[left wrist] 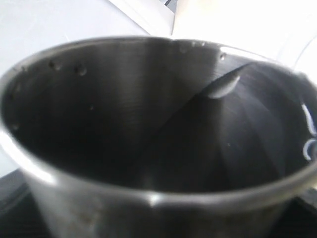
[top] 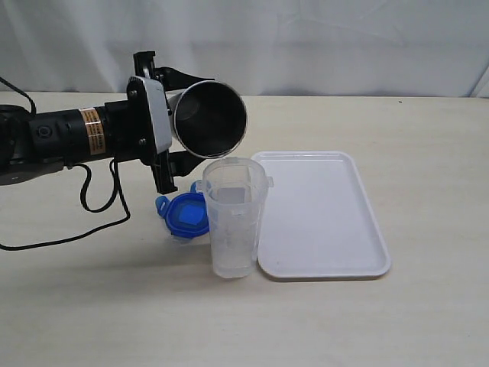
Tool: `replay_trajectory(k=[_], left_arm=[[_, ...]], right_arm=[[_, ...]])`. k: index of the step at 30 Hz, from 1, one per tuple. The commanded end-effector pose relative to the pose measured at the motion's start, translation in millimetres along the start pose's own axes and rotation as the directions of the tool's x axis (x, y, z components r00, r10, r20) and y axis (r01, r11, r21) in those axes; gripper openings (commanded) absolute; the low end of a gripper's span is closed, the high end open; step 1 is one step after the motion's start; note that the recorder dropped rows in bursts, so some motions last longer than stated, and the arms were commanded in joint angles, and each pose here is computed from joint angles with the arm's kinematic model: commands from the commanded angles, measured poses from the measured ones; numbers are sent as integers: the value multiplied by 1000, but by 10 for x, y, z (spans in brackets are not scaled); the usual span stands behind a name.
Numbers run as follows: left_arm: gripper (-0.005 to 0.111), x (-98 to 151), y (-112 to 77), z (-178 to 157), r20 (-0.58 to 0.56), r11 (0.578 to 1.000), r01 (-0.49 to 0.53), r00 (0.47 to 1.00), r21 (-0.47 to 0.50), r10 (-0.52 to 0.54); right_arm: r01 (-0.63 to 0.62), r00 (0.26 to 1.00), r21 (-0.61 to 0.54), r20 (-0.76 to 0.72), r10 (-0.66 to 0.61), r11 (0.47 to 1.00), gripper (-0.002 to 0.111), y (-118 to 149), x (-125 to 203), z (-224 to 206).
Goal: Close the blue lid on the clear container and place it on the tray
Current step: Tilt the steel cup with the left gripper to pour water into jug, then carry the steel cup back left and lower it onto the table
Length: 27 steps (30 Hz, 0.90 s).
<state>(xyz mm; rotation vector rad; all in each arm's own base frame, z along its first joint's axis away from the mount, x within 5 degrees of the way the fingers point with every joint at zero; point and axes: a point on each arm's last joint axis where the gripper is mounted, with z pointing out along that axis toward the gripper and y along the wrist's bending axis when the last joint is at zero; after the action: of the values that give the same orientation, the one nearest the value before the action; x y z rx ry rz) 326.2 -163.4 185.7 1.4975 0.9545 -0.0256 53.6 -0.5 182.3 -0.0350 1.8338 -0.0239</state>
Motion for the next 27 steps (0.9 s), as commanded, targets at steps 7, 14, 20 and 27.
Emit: replay_trajectory(k=[7, 14, 20, 27], left_arm=[[0, -75, 126, -11, 35, 998, -16, 999, -62, 19], [0, -70, 124, -11, 29, 998, -25, 999, -60, 27], [0, -58, 129, -11, 24, 992, 109, 994, -62, -107], [0, -26, 144, -12, 8, 951, 299, 954, -84, -299]], right_arm=[[11, 1000, 8, 6, -11, 1000, 5, -5, 2, 0], [11, 1000, 8, 6, -11, 1000, 5, -5, 2, 0], [11, 1000, 8, 6, -11, 1000, 5, -5, 2, 0], [11, 1000, 8, 6, -11, 1000, 5, -5, 2, 0]])
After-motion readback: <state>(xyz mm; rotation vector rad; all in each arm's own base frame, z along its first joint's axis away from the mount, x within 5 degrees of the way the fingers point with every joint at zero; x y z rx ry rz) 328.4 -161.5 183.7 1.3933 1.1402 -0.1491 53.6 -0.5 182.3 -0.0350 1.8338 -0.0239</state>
